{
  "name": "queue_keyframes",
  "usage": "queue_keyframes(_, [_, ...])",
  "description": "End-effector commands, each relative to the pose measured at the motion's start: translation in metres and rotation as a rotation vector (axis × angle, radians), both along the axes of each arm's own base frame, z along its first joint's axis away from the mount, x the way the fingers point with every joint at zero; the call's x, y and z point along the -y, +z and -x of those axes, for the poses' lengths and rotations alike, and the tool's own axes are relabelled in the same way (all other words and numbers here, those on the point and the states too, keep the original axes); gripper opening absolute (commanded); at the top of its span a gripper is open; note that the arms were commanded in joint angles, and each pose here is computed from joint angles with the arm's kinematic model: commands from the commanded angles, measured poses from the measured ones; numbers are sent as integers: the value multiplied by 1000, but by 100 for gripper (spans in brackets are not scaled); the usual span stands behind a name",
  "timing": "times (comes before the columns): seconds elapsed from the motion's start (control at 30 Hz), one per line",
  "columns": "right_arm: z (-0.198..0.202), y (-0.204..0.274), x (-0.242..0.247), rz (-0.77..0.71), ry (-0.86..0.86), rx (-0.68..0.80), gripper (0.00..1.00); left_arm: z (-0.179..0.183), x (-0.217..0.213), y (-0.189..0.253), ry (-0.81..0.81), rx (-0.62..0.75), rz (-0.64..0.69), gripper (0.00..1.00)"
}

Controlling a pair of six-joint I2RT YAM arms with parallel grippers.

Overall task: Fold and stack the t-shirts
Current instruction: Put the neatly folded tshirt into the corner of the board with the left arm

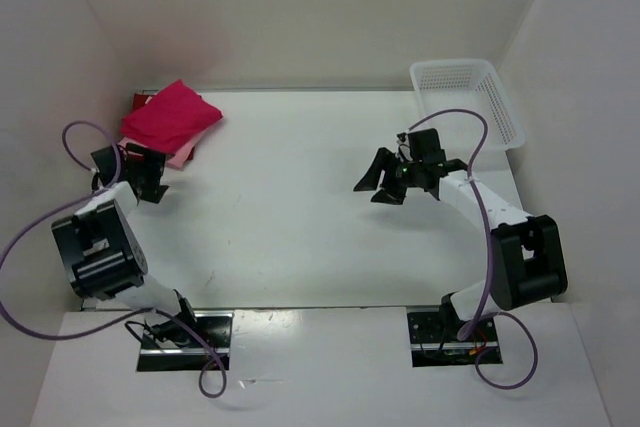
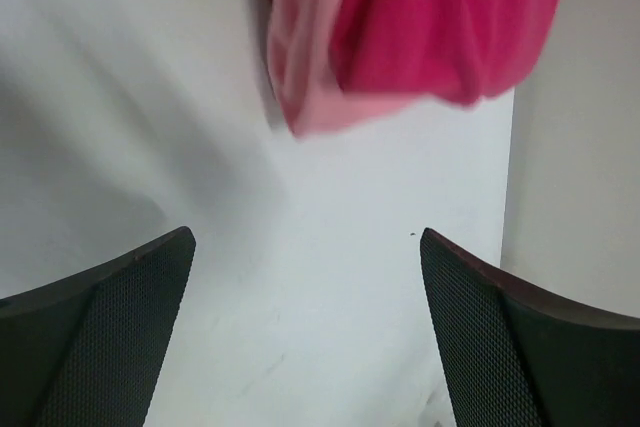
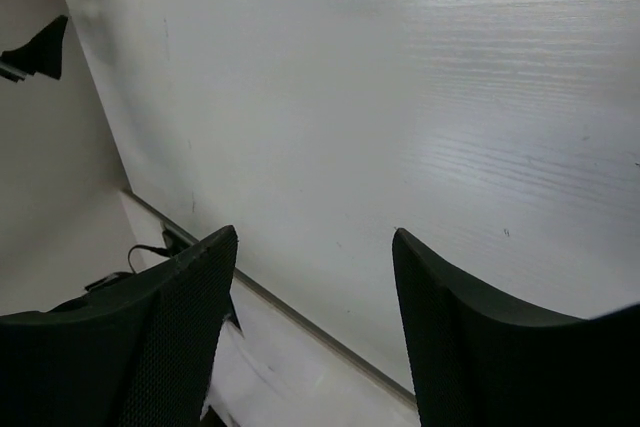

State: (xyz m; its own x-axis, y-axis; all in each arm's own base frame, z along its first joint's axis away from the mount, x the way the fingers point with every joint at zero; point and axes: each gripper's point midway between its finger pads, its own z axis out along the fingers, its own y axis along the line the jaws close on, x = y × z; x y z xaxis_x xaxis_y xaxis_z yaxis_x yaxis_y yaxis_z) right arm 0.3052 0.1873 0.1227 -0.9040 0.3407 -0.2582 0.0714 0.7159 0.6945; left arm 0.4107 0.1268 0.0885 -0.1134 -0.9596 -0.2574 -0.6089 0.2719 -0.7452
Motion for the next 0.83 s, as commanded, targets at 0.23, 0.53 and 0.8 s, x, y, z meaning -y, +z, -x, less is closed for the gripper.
queue_keyframes(0.23, [6,-13,3,25,21,8,100,28,92,79,-249,166,-122,100])
queue_keyframes(0.53, [22,-21,-19,17,110,-20,100,67,236,66,-732,120,-58,100])
queue_keyframes(0.8, [26,0,-19,-5,98,26,100,81,288,82,-881,180,-57,100])
